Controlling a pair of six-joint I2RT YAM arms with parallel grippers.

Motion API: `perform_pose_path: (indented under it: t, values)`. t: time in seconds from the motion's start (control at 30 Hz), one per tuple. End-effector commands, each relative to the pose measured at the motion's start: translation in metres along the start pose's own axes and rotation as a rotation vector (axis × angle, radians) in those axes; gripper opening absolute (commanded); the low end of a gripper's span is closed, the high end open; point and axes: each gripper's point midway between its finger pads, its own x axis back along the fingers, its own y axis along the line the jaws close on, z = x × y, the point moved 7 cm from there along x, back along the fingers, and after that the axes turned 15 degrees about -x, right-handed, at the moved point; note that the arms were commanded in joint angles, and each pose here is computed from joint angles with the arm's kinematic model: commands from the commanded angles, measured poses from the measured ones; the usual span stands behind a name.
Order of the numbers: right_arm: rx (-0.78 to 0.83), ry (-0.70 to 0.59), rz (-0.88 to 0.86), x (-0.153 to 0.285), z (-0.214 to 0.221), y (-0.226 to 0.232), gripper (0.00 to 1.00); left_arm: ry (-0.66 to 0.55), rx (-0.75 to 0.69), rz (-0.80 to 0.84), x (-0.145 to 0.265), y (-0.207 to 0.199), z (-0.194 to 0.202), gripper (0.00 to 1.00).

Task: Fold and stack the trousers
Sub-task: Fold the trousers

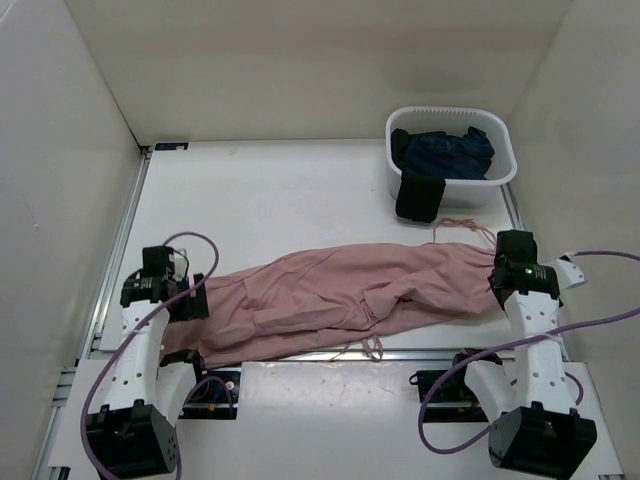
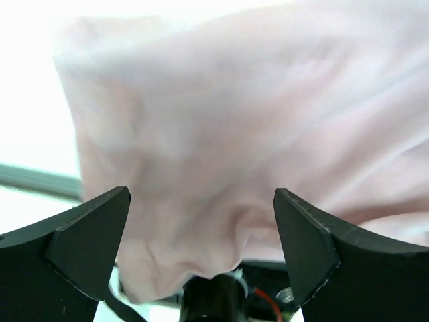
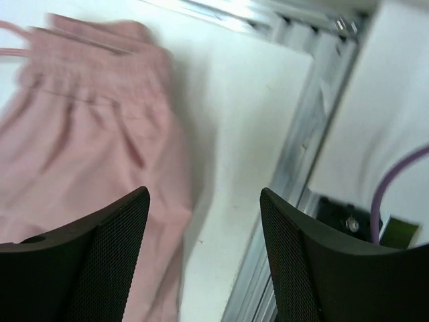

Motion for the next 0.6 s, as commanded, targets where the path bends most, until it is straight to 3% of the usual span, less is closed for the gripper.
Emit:
perform_pose_path:
  t: [0.0, 0.1, 0.17, 0.2, 0.3, 0.4, 0.43, 0.53, 0.57]
  values:
    - [0.104, -0.051, -0.136, 0.012, -0.021, 0.028, 0.71, -0.156, 0.005, 0.008, 0.026, 0.008, -0.042, 1.00]
    - [0.176, 0.018, -0.183, 0.009, -0.014, 0.051, 0.68, -0.156, 0.005, 0.008, 0.024, 0.011, -0.054, 1.00]
    - [0.226, 0.076, -0.196, 0.005, -0.002, 0.065, 0.65, -0.093, 0.004, -0.030, 0.008, 0.014, -0.052, 1.00]
    - [0.242, 0.097, -0.204, 0.003, 0.003, 0.069, 0.59, -0.095, 0.006, -0.048, -0.001, 0.016, -0.054, 1.00]
    - [0.286, 0.243, -0.224, -0.014, 0.034, 0.077, 0.49, 0.049, -0.009, -0.086, -0.035, 0.015, -0.032, 0.99]
    - [0.315, 0.331, -0.204, -0.035, 0.058, 0.083, 0.31, 0.121, -0.020, -0.138, -0.064, 0.016, -0.020, 0.97]
    - [0.311, 0.347, -0.171, -0.044, 0.065, 0.085, 0.20, 0.140, -0.023, -0.146, -0.073, 0.017, -0.020, 0.97]
    - [0.313, 0.290, -0.077, -0.072, 0.072, 0.087, 0.02, 0.067, -0.009, -0.175, -0.088, 0.024, -0.051, 0.97]
    - [0.300, 0.272, -0.076, -0.077, 0.068, 0.094, 0.00, 0.058, 0.002, -0.190, -0.093, 0.033, -0.072, 0.95]
